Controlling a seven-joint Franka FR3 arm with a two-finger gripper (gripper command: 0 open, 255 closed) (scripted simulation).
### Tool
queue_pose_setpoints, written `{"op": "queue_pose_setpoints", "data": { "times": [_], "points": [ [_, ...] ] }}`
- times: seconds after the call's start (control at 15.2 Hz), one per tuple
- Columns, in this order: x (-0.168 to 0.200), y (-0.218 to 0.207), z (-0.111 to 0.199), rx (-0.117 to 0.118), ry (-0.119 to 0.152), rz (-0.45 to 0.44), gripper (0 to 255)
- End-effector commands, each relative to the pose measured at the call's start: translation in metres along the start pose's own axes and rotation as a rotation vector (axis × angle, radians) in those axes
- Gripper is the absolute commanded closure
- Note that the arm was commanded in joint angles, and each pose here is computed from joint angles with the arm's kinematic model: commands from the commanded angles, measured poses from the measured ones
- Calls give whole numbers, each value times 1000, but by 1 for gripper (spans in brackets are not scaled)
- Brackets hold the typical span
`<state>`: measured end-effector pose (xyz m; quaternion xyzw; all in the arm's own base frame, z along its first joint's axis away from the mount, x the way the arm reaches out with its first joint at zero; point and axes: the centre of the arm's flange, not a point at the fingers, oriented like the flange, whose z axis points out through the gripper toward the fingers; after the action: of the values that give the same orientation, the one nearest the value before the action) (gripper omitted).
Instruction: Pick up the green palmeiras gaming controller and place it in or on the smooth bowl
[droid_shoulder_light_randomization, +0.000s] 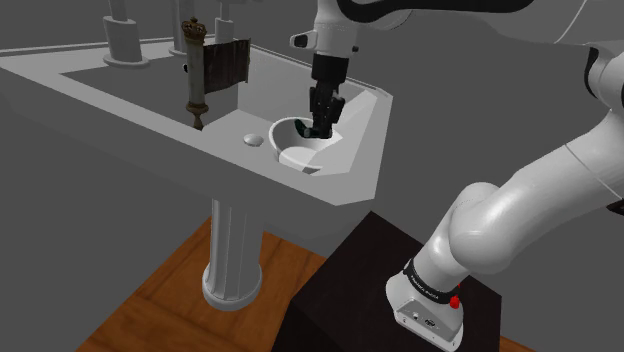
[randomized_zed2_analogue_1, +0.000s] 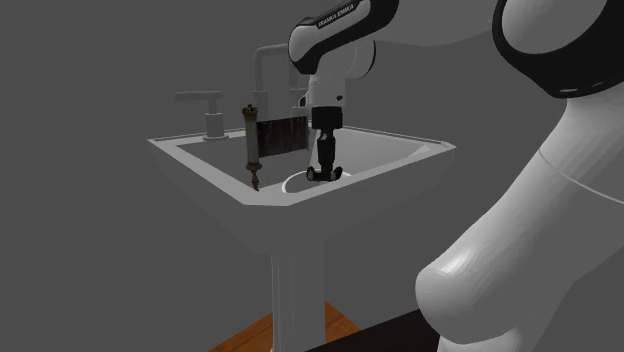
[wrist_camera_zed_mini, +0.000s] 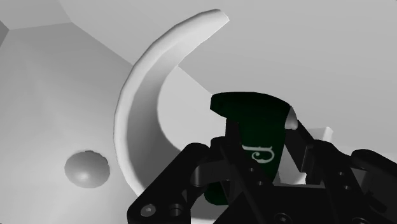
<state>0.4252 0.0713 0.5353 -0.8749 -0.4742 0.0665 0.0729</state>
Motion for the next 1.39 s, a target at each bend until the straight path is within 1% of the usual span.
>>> {"op": "queue_pose_setpoints", "data": {
  "times": [0.0, 0.2, 0.26, 0.59, 0.86, 1.32],
  "points": [
    [0, 0, 0, 0, 0, 0, 255],
    [0, 0, 0, 0, 0, 0, 255],
    [0, 0, 0, 0, 0, 0, 0],
    [0, 0, 0, 0, 0, 0, 0],
    [0, 0, -50, 0, 0, 0, 0],
    [0, 0, -50, 0, 0, 0, 0]
  ]
}}
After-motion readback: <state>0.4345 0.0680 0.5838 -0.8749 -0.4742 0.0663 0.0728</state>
